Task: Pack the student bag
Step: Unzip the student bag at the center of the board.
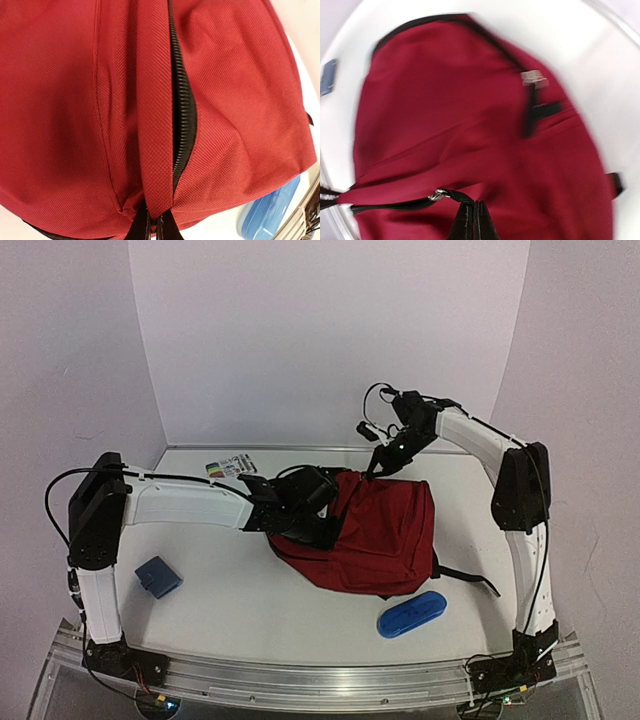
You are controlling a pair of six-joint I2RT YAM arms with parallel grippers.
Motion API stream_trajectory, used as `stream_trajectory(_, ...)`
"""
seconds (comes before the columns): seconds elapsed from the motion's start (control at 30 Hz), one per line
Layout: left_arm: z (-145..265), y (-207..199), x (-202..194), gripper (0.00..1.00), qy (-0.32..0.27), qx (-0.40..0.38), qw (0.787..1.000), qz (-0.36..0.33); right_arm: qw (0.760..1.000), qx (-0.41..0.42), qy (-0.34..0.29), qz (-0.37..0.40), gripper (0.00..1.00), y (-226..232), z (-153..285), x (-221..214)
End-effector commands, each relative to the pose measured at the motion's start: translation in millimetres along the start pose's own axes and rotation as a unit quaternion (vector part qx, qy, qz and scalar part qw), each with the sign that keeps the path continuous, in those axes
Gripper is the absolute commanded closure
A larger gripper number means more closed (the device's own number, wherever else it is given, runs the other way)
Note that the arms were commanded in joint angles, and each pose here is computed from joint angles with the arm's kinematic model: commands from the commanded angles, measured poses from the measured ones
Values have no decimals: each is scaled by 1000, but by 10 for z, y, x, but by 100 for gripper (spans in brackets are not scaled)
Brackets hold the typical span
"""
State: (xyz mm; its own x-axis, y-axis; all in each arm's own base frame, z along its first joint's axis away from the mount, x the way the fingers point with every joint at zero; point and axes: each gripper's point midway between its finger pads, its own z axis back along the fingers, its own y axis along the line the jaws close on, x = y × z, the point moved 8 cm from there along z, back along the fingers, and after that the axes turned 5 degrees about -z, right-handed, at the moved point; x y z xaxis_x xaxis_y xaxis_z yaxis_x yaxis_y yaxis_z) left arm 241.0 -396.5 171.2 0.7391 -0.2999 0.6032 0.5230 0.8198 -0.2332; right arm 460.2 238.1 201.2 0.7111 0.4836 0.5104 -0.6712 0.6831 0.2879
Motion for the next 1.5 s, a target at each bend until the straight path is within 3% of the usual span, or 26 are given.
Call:
stream_trajectory(0.0, 174, -46, -257, 100, 56, 1, 998, -3, 995, -96, -32, 13, 100, -362, -16, 229)
stream_trajectory(0.23, 74, -310, -297, 100, 74, -29, 996, -47, 991, -101, -83, -7, 100, -417, -92, 481)
stream_trajectory(0.57, -57, -542, -107, 100, 56, -69, 992, -94, 991, -37, -127, 1, 100, 219, -208, 695)
stream_trajectory(0.63, -43, -539, -106, 97, 55, -68, 992, -91, 991, -22, -132, 3, 100, 314, -214, 723)
stream_trajectory(0.7, 19, -505, -91, 85, 46, -62, 994, -76, 991, -8, -135, 0, 98, 364, -187, 739)
stream_trajectory(0.77, 126, -457, -35, 74, 25, -54, 997, -57, 990, -6, -140, -2, 83, 393, -104, 751)
stream_trajectory(0.93, 479, -149, 267, 48, -24, -43, 998, 25, 988, -10, -154, -3, 31, 454, 223, 750)
stream_trajectory(1.0, 613, 44, 418, 41, -35, -37, 997, 55, 986, -16, -166, -9, 14, 415, 406, 757)
stream_trajectory(1.07, 765, 207, 558, 34, -50, -24, 996, 71, 984, -20, -179, -20, 3, 330, 585, 759)
stream_trajectory(1.27, 1150, 997, 844, 1, -70, 95, 983, 138, 972, 13, -207, -109, 2, -100, 1055, 663)
stream_trajectory(1.47, 1290, 1936, 988, 0, -60, 223, 954, 193, 957, 118, -184, -189, 2, -504, 1165, 326)
